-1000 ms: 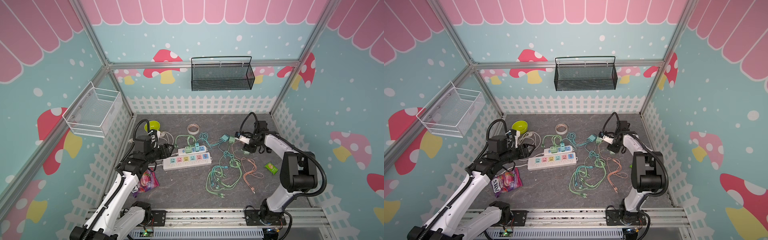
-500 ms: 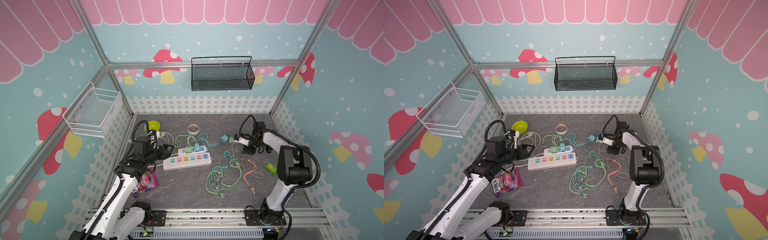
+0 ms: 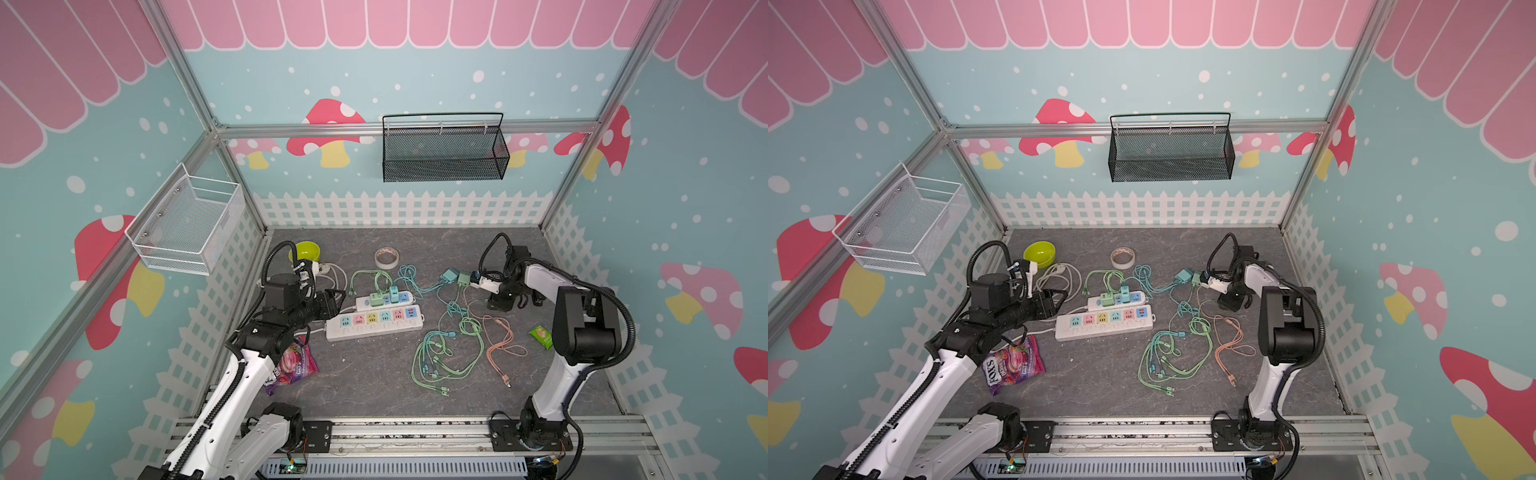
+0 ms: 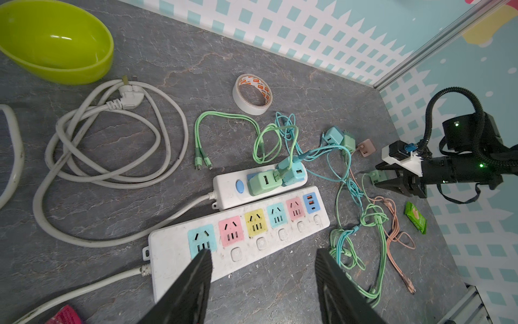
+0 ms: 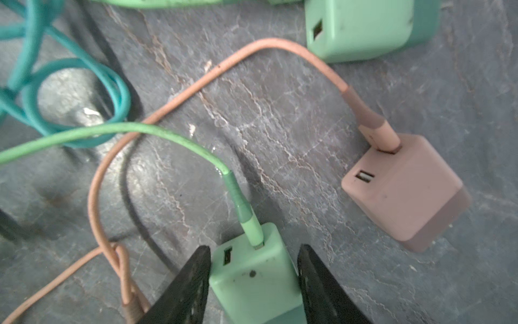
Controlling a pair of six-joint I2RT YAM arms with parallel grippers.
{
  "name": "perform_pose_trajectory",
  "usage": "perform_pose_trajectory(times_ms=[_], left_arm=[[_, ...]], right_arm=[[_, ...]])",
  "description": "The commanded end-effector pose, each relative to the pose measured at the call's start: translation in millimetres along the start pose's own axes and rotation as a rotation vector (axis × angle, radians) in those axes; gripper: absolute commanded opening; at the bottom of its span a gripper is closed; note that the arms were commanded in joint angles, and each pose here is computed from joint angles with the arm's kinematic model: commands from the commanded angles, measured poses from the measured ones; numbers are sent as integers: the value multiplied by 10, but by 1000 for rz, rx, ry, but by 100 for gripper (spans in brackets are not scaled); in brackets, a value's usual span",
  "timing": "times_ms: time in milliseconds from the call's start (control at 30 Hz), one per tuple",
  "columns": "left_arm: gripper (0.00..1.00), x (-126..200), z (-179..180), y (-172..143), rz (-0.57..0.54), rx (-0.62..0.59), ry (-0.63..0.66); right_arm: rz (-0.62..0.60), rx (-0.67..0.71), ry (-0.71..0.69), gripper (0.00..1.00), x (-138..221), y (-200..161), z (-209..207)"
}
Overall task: Insert plugs into power strip
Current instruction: Pick up the plug from the middle-right of the table.
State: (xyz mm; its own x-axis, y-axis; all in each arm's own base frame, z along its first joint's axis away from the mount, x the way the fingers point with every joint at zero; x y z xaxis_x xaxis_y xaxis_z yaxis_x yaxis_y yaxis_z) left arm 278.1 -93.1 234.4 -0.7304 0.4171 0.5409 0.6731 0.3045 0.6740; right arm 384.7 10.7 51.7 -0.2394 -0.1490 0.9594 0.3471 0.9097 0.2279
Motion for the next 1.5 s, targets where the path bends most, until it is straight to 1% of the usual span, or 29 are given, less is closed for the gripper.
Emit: perform_pose_trajectory(times_ms=[0, 133, 167, 333, 633, 667, 733, 833, 900, 1033, 1133, 1167, 1300, 1400, 1467], left_arm=[[59, 45, -9, 92, -23, -25, 12], [58, 61, -20, 98, -29, -22, 9], [59, 67, -21, 97, -30, -23, 8], [59, 105, -39, 118, -39, -32, 7], [58, 112, -59, 156, -40, -41, 7], [58, 108, -57, 151, -38, -41, 6], [58, 107, -55, 150, -38, -41, 7], [58, 91, -40, 134, -33, -36, 11], [58, 82, -38, 127, -32, -30, 9], [58, 70, -32, 118, -34, -24, 6], [58, 68, -34, 118, -36, -16, 3], [58, 64, -35, 113, -36, -11, 0], [58, 56, -28, 94, -41, 1, -5], [58, 43, -29, 80, -38, 12, -12], [58, 28, -48, 67, -28, 18, -28]], right_arm=[[39, -17, 12, 52, -88, -109, 25], [41, -29, 6, 52, -76, -117, 2], [50, -38, 35, 54, -179, -155, 36], [35, -52, 65, 56, -218, -159, 89], [20, -80, 53, 56, -130, -205, 69], [7, -78, 29, 55, -39, -175, 42], [6, -91, 26, 51, -28, -171, 39], [1, -142, 33, 37, -53, -159, 28], [-34, -180, 52, 32, -59, -103, 46], [-100, -268, 74, 27, -27, 24, 38], [-123, -334, 72, 24, -5, 83, 3], [-129, -357, 67, 22, 11, 113, -23], [-173, -404, 80, 9, 62, 290, -32], [-219, -448, 66, 4, 146, 409, -75], [-271, -483, 61, 2, 243, 508, -109]])
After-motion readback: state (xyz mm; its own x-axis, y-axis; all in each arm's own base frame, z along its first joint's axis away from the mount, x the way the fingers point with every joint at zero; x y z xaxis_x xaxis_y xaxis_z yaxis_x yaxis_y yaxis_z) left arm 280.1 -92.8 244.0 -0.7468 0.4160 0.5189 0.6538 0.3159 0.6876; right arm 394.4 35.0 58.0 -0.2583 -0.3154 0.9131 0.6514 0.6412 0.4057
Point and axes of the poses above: each gripper's point midway between its finger pads, its own x axis back along the fingers, its own z axis along the line the jaws close on, y = z × x, the point moved 2 cm from there along x, back along the fingers, and after that the axes turned 5 degrees about x, right-handed, at the moved point
